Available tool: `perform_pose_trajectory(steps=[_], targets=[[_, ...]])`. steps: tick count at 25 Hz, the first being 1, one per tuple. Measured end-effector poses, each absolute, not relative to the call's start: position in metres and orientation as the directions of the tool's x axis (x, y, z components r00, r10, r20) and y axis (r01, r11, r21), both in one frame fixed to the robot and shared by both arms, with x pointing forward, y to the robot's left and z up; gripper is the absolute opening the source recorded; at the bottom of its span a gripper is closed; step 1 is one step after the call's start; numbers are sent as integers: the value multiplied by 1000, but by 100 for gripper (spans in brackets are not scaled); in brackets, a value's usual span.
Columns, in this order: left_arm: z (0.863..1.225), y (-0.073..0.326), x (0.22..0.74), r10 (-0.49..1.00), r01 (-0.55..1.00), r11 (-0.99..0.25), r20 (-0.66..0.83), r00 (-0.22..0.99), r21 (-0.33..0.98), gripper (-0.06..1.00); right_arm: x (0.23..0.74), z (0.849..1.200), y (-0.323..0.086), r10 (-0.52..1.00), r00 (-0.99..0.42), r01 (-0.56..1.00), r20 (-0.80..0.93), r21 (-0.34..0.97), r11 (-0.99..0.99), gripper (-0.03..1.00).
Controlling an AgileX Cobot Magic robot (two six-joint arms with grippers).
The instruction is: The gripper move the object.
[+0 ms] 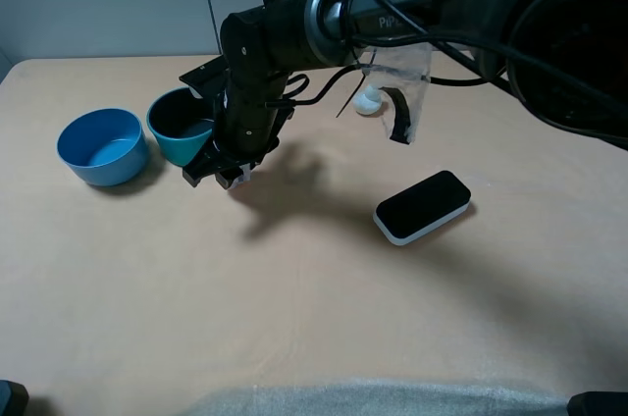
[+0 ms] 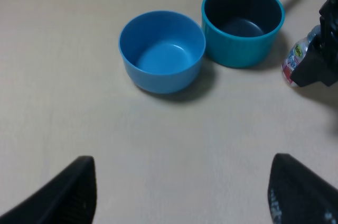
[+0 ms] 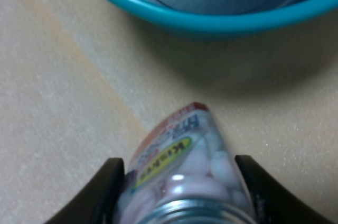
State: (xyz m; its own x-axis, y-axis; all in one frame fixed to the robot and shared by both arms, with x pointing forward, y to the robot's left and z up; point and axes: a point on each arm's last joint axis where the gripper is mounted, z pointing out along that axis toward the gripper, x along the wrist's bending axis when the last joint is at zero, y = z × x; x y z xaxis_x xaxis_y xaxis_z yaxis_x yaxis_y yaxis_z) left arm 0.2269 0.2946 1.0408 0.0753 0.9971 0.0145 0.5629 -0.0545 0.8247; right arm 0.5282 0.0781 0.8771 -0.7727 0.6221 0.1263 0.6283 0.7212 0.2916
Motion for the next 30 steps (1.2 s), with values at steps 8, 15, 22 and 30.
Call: perform_pose_trajectory(steps=[8,15,22,30], targets=[[1041,295,227,997,563,-54,14,75,825,74,528,877,78,622,-773,628,126,292,721,33],[1041,295,227,997,563,-54,14,75,825,74,528,877,78,621,-774,627,124,286,725,44],[1041,295,227,997,563,-54,14,75,825,74,528,877,77,617,-778,622,118,284,729,62],[1041,295,227,997,563,-54,14,75,825,74,529,876,75,604,-792,603,90,268,751,64]])
